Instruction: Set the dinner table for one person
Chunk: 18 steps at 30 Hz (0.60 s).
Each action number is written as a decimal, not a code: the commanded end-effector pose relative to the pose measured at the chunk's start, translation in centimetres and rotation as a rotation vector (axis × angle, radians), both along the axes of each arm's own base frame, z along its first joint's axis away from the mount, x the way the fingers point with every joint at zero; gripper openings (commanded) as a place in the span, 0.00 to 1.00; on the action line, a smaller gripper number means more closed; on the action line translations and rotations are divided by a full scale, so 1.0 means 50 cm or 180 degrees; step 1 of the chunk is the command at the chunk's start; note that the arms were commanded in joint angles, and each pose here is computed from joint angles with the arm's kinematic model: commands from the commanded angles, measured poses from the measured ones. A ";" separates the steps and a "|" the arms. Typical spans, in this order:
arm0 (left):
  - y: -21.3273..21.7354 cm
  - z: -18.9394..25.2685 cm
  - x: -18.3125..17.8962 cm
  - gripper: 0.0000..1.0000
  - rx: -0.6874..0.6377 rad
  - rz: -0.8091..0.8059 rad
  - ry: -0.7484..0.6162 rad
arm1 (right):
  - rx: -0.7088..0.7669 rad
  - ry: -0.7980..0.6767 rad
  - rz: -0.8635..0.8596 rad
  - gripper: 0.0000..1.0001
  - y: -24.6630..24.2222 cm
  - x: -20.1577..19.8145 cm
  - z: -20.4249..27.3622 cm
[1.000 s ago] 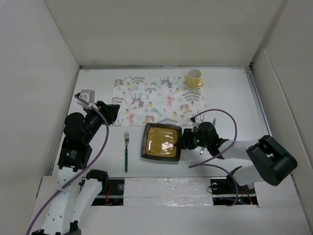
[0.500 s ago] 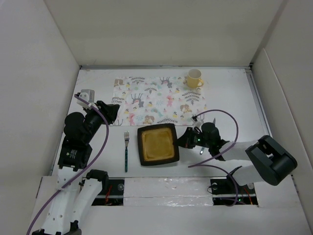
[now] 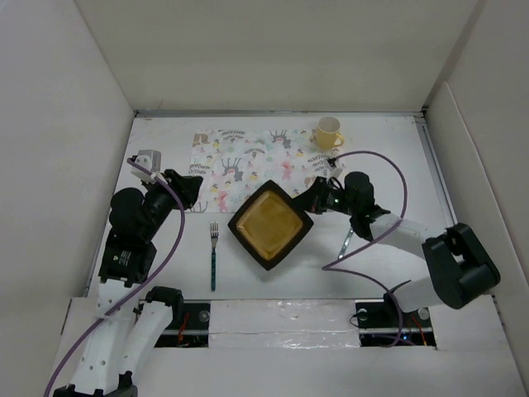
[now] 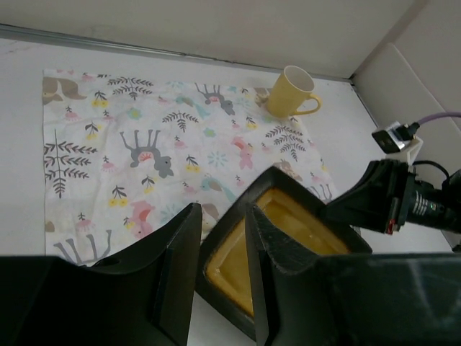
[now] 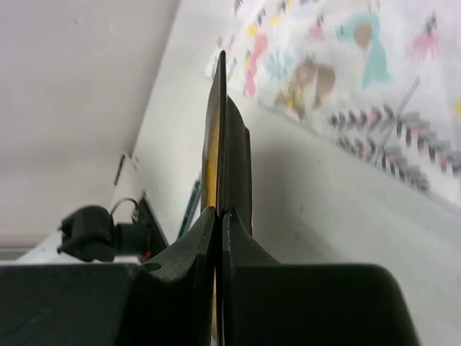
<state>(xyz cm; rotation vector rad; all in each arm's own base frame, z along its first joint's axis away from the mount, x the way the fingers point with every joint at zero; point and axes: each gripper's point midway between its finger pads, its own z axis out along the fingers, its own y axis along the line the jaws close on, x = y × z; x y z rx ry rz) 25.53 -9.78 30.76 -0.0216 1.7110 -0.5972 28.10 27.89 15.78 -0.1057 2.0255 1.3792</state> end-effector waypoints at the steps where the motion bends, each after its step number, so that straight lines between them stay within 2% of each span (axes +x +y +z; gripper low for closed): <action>1: 0.003 0.001 0.017 0.28 -0.0025 0.0033 -0.0046 | 0.0720 -0.0676 -0.0058 0.00 0.016 0.095 0.185; 3: 0.002 -0.004 0.019 0.28 -0.0024 0.0029 -0.0010 | 0.0965 -0.0714 -0.0116 0.00 0.013 0.123 0.211; 4: 0.003 -0.003 0.019 0.28 -0.0025 0.0034 -0.0015 | 0.1033 -0.0607 -0.0153 0.00 0.014 0.146 0.188; 5: 0.003 -0.006 0.019 0.28 -0.0027 0.0035 -0.0004 | 0.1261 -0.0647 -0.0121 0.00 0.019 0.154 0.221; 11: 0.001 -0.007 0.021 0.28 -0.0047 0.0012 -0.0002 | 0.1636 -0.0429 -0.0484 0.00 0.009 0.257 0.209; 18: -0.002 -0.010 0.021 0.28 -0.0048 -0.0017 0.0013 | 0.1978 -0.0361 -0.0841 0.00 0.005 0.327 0.201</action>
